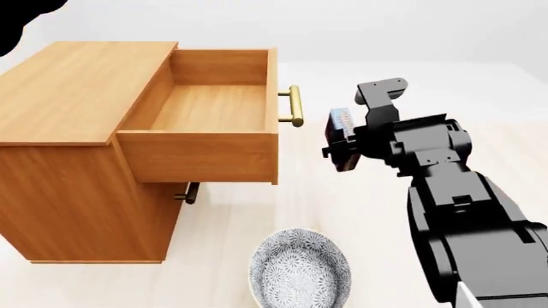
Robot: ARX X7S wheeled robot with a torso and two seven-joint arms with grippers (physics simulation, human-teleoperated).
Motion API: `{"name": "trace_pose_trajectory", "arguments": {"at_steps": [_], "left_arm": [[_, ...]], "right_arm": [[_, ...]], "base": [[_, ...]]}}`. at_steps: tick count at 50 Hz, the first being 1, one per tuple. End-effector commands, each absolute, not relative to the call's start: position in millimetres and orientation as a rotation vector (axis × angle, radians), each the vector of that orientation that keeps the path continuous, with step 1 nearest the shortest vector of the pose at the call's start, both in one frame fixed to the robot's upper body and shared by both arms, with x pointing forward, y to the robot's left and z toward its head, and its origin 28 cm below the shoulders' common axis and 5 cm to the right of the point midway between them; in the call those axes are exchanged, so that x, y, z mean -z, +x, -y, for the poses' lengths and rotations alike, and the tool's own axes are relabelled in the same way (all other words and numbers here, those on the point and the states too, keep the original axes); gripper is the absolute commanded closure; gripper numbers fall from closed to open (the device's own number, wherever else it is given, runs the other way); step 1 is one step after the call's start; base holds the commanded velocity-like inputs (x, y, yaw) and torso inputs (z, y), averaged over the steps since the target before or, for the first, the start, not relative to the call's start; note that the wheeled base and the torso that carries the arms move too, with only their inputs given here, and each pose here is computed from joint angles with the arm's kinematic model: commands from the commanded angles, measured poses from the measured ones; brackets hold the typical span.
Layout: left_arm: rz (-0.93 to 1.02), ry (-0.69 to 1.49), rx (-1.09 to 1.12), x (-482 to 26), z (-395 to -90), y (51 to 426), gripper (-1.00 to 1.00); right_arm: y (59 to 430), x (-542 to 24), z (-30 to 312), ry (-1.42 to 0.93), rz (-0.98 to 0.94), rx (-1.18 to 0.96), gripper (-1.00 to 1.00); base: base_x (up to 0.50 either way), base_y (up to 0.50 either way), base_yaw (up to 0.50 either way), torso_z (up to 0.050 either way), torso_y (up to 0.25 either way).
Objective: Put the chocolate pudding in the top drawer of the cabinet and close it.
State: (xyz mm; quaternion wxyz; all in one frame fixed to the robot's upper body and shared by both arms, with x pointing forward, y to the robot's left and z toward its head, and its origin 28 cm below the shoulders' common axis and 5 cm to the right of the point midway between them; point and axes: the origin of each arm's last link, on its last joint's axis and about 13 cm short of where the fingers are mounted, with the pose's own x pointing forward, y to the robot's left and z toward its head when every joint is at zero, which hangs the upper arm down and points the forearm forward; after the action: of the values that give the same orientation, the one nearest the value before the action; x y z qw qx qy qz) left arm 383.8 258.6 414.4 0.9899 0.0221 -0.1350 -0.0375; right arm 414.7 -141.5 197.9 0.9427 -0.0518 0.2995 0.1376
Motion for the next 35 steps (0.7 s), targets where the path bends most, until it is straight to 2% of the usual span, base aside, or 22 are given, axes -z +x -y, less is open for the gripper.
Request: {"name": "trace_pose_trajectory", "arguments": {"at_steps": [1,16,35], "left_arm": [[0.27,0.048,0.071,-414.2,-258.7,383.9,-1.0],[0.278,0.049,0.065,-414.1,-258.6,384.0,-1.0],[0.291,0.05,0.063,-414.1,-258.6,384.2,-1.0]], "right_arm": [[419.8,-238.3,146.8,-0.117,-0.52,-0.245,1.0],[420.4,-308.9,144.6,-0.141,-0.368,-0.239,1.0],[417.1,-363.2,108.3,-0.187,-0.214,-0.336,1.0]], "base": [[0.0,0.0,0.0,0.0,0.0],[0.0,0.0,0.0,0.0,0.0],[0.0,0.0,0.0,0.0,0.0]]}}
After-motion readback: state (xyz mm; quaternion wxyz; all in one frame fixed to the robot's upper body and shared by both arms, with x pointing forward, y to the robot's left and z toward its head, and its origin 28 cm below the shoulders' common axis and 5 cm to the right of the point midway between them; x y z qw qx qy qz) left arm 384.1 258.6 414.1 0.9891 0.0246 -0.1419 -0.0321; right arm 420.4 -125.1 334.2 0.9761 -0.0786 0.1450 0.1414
